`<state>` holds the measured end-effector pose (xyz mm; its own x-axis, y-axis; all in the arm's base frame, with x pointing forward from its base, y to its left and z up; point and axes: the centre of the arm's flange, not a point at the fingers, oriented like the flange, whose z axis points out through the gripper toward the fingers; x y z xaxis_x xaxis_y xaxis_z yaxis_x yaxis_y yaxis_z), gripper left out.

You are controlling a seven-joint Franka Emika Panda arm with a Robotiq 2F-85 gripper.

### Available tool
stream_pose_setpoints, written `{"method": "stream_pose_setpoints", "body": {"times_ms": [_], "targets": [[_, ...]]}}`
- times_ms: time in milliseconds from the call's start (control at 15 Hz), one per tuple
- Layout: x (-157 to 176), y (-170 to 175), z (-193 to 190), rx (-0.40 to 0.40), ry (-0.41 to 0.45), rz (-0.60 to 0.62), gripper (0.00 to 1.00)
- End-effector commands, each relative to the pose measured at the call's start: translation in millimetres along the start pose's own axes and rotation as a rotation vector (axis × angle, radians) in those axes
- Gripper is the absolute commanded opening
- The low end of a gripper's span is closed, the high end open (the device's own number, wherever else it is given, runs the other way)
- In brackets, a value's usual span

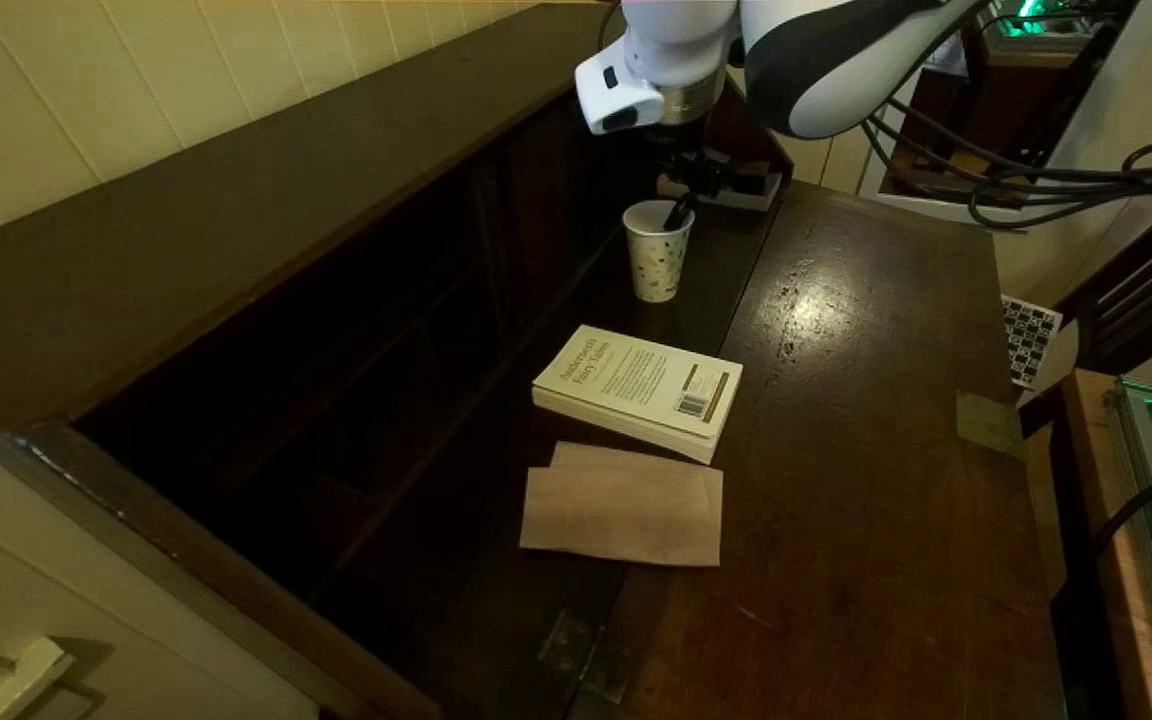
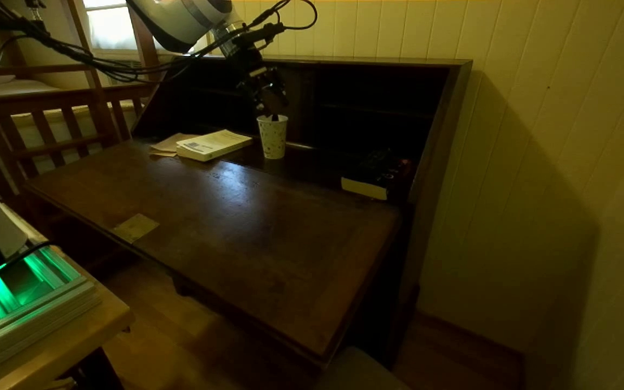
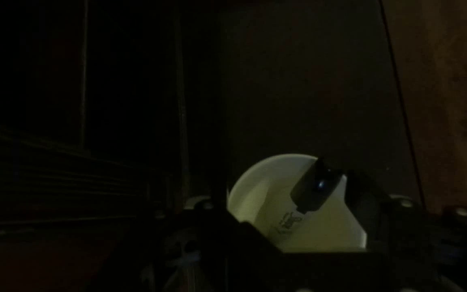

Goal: Put the marker inside the cup

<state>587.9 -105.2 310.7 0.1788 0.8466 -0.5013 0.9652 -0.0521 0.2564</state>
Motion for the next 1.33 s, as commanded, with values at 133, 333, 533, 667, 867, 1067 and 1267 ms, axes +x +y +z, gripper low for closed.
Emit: {"method": "stream_pose_setpoints", "body": {"times_ms": [133, 333, 533, 667, 867, 1067, 1267], "targets": [[4, 6, -5, -0.011, -0.011, 0.009, 1.0], [3, 6, -10, -0.015, 0.007, 0.037, 1.0], [1, 5, -19, 0.01, 0.046, 0.128, 1.0], [-3, 5, -25, 0.034, 0.089, 0.217, 1.0], [-13, 8, -36, 0.063, 0.153, 0.381, 1.0], [-30, 12, -47, 0.096, 0.192, 0.536, 1.0], [-48, 14, -56, 0.113, 0.215, 0.695, 1.0]]}}
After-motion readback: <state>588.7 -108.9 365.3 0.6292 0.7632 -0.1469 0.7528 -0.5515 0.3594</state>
